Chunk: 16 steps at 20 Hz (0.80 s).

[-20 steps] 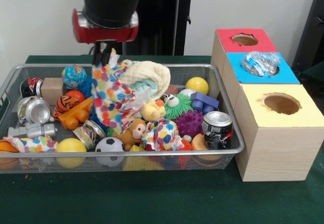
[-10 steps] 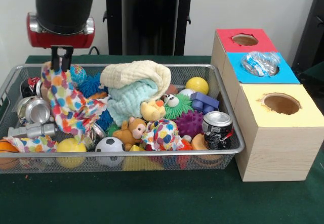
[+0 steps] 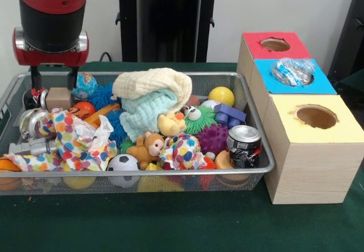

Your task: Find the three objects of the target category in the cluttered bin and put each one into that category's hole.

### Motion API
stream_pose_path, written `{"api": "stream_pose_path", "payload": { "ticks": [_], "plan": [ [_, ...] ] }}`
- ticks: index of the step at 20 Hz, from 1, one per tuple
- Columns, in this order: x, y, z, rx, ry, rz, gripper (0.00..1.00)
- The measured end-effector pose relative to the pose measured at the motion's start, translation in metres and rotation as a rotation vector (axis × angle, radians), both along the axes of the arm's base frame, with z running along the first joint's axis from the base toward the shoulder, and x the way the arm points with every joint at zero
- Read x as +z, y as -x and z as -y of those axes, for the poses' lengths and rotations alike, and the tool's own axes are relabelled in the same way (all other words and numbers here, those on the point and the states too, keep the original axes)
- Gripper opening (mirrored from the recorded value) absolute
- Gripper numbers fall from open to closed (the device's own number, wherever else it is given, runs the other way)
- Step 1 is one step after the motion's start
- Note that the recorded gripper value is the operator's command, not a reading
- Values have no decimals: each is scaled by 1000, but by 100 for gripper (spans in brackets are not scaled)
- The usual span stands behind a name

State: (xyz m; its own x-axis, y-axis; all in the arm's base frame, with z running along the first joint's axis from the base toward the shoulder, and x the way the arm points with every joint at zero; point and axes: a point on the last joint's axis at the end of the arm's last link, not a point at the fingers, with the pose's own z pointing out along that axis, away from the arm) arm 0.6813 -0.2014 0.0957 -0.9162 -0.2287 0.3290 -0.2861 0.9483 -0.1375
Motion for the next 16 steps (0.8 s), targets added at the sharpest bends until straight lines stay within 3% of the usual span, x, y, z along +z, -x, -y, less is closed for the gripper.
{"api": "stream_pose_path", "payload": {
  "ticks": [16],
  "plan": [
    [-6,-6,-17,0,-40,-5,100]
  ]
}}
